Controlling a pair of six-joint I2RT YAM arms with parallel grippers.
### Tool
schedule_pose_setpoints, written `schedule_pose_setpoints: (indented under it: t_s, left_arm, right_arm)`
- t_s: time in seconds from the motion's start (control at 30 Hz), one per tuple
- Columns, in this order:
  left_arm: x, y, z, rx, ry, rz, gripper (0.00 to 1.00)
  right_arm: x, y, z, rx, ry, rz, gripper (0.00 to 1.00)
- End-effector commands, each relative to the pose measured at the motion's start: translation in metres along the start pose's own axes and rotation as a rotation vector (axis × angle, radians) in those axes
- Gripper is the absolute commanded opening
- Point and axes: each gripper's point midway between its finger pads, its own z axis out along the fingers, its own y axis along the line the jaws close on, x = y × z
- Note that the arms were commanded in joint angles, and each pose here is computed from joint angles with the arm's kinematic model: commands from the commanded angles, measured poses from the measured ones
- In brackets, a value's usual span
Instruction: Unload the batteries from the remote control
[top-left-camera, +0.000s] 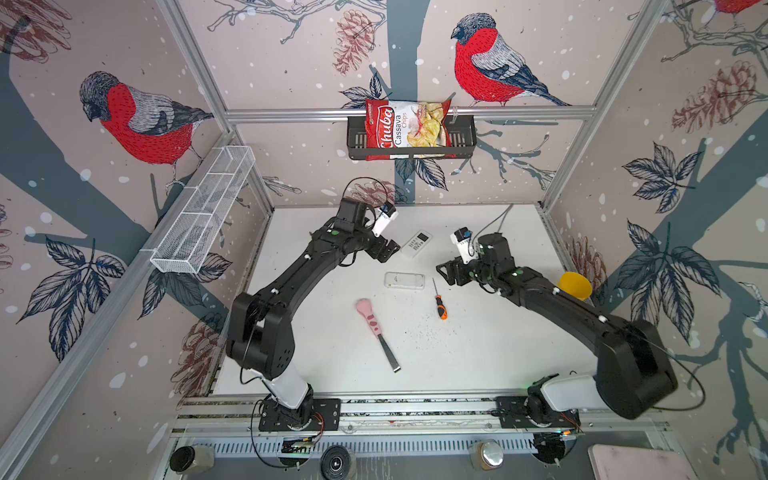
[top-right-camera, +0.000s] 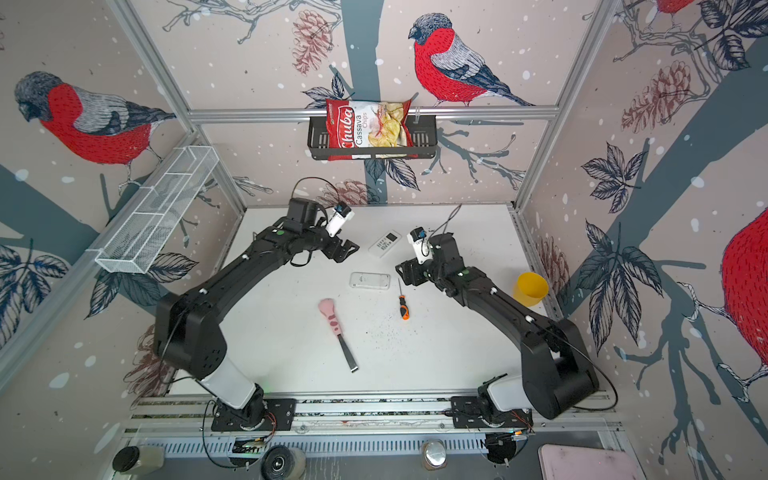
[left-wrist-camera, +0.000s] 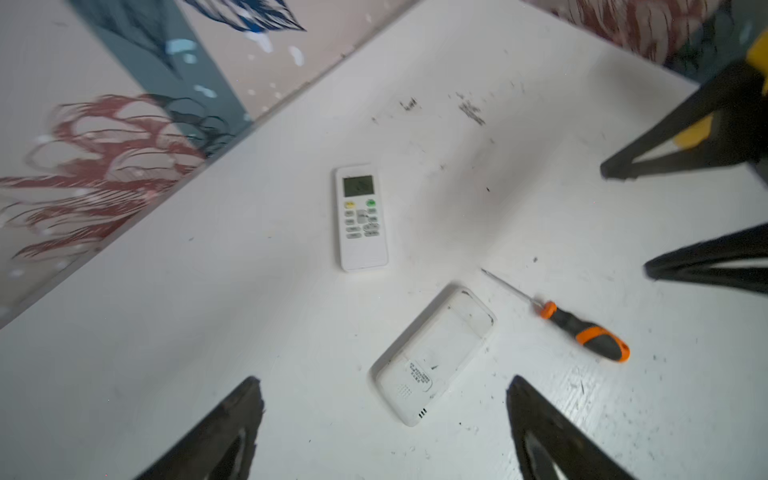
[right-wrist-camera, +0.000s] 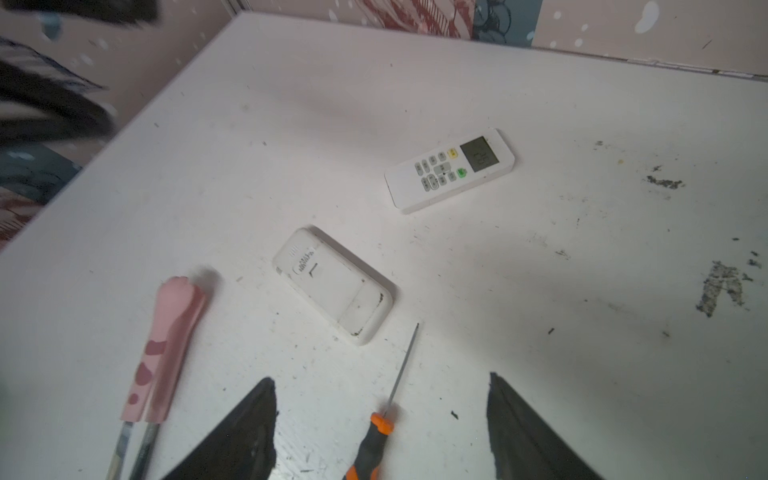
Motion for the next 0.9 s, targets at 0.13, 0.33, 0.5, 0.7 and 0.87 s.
schedule_pose_setpoints:
  t_s: [0.13,0.33,0.5,0.7,0.87]
  left_arm:
    - [0.032,-0.042,0.034,0.277,0.104,0.348,0.96]
    - [0.072,-0.035,0.056,0.274,0.256,0.431,0.96]
    - [0.097,-0.034,0.072,0.258,0.337,0.460,0.96]
    - [0.120,-0.037,0.093,0.272,0.400,0.453,0.96]
    - [0.135,-0.036,0.104,0.265,0.413,0.441,0.96]
  right_arm:
    - [-0.029,0.016,-0.031,-0.104,-0.224,0.100,0.83]
    - [-0.034,0.012,-0.038,-0.113,-0.263,0.127,0.84]
    - [-0.031,0.005,-0.034,-0.096,-0.266,0.151,0.84]
    - [-0.025,-0.009,-0.030,-0.075,-0.256,0.185,0.84]
    - [-0.024,-0.014,-0.032,-0.062,-0.259,0.191,0.85]
